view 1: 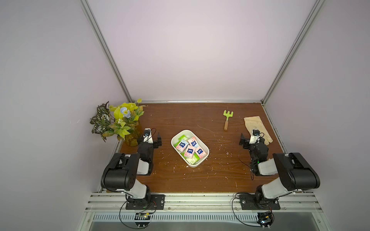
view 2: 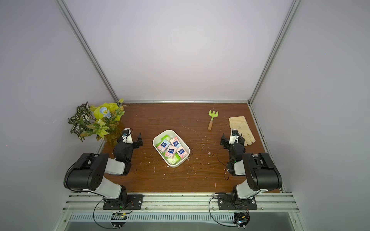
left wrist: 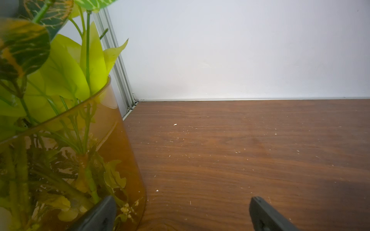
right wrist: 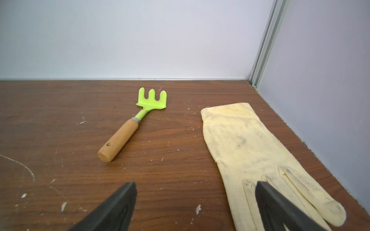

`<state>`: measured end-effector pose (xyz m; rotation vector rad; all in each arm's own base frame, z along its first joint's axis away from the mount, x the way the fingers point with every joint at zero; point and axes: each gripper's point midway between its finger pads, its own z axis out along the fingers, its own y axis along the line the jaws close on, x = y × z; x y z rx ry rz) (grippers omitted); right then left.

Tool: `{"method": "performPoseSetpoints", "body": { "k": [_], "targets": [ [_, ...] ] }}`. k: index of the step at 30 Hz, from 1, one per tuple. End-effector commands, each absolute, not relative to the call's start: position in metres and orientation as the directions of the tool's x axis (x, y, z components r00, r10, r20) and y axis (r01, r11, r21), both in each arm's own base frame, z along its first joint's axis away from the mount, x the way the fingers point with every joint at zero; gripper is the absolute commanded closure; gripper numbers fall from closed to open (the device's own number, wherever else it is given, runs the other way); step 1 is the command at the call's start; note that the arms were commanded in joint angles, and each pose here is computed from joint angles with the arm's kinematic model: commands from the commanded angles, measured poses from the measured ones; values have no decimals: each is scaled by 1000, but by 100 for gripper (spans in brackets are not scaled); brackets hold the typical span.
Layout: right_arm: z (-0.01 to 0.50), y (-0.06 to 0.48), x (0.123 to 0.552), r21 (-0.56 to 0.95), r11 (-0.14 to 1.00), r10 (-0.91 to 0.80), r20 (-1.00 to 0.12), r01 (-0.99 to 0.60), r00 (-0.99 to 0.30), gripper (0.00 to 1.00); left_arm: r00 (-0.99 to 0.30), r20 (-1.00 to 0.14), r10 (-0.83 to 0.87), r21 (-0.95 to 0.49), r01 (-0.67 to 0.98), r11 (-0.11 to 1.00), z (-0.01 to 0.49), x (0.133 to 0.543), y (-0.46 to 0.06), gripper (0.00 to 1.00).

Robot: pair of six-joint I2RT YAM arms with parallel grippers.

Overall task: Take the pocket tissues out of the storage box
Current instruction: Adjust the storage box at the center of the board.

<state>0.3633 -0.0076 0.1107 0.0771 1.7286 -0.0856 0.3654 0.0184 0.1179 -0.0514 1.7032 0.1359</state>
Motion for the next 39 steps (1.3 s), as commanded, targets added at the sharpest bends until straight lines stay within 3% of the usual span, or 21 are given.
{"method": "performPoseSetpoints", "body": {
  "k": [1, 14, 21, 26, 32, 39],
  "targets": [
    [127, -8, 370, -3, 995, 7, -995, 100, -101, 1, -108, -993, 47, 59, -111, 992, 126, 370, 17, 0],
    [130, -4, 369, -3, 997, 4, -996, 73, -91, 1, -105, -994, 43, 55, -113, 992, 127, 369, 17, 1],
    [164, -6, 354, 14, 996, 17, -999, 83, -40, 1, -1, -1000, 20, 20, -201, 979, 169, 344, 31, 0],
    [189, 5, 352, 102, 994, 104, -993, 24, -62, 1, 80, -978, -191, -204, -217, 955, 214, 341, 36, 0],
    [213, 40, 351, 245, 959, 222, -962, -144, -159, 1, -145, -869, -472, -463, -96, 881, 222, 366, -1, 0],
    [226, 97, 346, 379, 868, 264, -900, -322, -348, 1, -436, -648, -625, -657, -96, 748, 189, 348, -45, 0]
  ]
}}
